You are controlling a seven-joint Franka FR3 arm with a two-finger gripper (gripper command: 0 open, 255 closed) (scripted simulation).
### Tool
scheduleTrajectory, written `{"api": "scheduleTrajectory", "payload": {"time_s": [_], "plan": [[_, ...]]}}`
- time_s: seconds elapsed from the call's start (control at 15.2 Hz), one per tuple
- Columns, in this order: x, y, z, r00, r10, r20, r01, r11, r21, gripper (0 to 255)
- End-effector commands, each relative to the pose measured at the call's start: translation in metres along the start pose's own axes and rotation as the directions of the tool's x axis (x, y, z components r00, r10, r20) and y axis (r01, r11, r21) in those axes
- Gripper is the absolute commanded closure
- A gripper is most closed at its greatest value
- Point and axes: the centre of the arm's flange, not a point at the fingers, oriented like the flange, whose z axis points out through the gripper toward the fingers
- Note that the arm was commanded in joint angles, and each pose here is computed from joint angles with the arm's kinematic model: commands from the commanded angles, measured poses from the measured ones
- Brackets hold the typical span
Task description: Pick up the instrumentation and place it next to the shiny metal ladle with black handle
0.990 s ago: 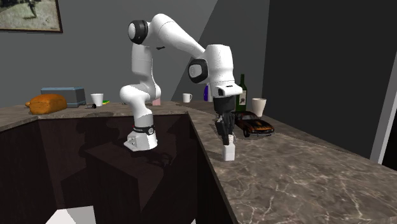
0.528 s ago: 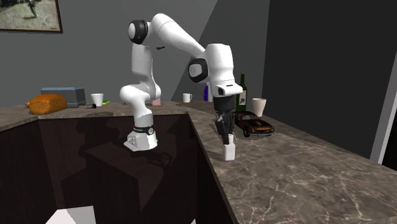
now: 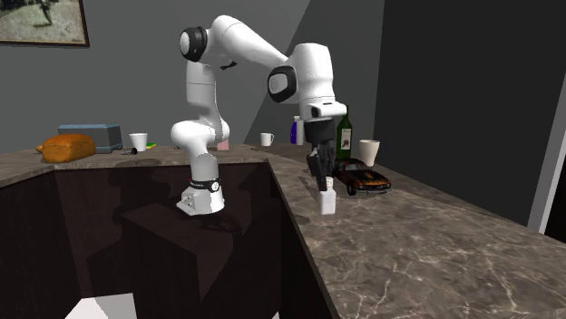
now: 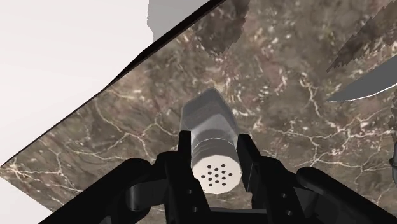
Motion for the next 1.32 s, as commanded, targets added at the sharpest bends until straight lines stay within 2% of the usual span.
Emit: {"api": "scheduleTrajectory", "payload": {"time_s": [0.0,1.25], "plan": [[0.002,-0.001,-0.01,1.0,0.0,0.0,0.0,1.0,0.0,255],[0.016,-0.001,-0.11,1.0,0.0,0.0,0.0,1.0,0.0,255]]}}
